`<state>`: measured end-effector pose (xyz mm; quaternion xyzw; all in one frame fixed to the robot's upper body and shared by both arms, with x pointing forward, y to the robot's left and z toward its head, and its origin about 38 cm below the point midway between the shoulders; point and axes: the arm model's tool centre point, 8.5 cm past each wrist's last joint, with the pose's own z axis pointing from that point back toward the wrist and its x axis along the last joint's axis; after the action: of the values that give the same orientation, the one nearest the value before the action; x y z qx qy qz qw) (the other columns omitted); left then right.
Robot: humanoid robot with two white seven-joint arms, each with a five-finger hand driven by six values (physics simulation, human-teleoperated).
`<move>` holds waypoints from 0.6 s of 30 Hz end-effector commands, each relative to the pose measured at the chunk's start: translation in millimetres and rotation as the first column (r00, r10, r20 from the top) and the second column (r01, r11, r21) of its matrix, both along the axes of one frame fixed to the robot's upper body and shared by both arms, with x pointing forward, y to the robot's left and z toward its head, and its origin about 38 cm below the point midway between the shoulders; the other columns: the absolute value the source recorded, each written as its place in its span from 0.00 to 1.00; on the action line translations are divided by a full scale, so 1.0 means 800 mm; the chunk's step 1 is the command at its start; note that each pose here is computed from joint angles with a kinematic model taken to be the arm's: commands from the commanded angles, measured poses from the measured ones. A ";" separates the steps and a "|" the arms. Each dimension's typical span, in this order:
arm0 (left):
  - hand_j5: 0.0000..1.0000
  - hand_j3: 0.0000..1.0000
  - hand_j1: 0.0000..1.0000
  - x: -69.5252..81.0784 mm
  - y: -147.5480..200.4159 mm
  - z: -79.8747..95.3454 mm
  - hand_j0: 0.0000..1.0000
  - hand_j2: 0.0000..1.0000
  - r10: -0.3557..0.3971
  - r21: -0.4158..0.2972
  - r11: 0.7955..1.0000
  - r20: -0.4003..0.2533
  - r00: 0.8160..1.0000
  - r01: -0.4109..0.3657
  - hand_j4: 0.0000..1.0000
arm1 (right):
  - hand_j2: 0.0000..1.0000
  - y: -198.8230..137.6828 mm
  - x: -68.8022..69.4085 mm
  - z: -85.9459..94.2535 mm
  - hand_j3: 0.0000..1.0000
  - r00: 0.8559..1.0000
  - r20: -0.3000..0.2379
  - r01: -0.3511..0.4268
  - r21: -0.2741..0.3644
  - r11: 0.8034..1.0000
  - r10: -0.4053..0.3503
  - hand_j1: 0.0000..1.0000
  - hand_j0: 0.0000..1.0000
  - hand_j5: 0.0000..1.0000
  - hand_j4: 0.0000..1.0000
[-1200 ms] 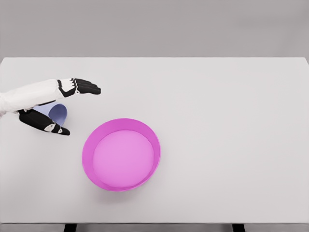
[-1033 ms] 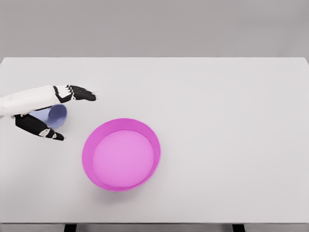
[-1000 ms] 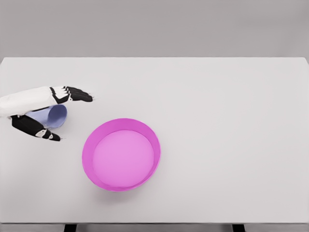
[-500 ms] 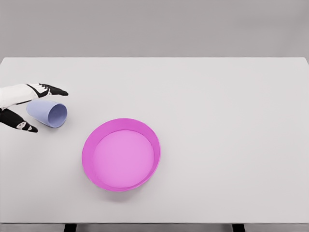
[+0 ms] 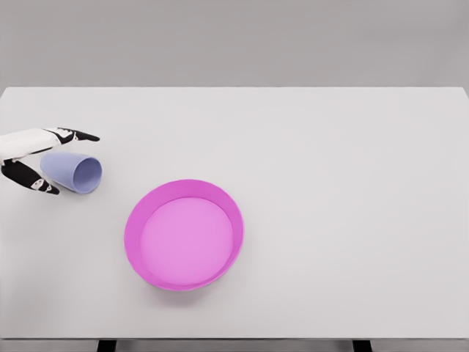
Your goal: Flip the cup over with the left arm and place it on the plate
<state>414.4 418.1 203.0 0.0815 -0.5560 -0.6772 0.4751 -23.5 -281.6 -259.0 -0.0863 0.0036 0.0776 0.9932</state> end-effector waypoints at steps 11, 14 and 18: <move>1.00 1.00 1.00 0.004 -0.009 -0.012 1.00 1.00 -0.018 0.031 0.999 -0.018 1.000 0.018 1.00 | 1.00 0.000 0.000 0.000 1.00 1.000 0.000 0.000 0.000 1.000 0.000 1.00 1.00 1.00 1.00; 1.00 1.00 1.00 0.005 -0.007 -0.012 1.00 1.00 -0.015 0.033 0.999 -0.017 1.000 0.016 1.00 | 1.00 0.000 0.000 0.000 1.00 1.000 0.000 0.000 0.000 1.000 0.000 1.00 1.00 1.00 1.00; 1.00 1.00 1.00 0.012 0.008 -0.017 1.00 1.00 0.032 0.036 0.999 -0.022 0.999 -0.031 1.00 | 1.00 0.000 0.000 0.000 1.00 1.000 0.000 0.000 0.000 1.000 0.000 1.00 1.00 1.00 1.00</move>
<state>422.5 419.1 192.2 0.0880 -0.5381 -0.6865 0.4810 -23.5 -281.6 -259.0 -0.0863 0.0036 0.0776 0.9932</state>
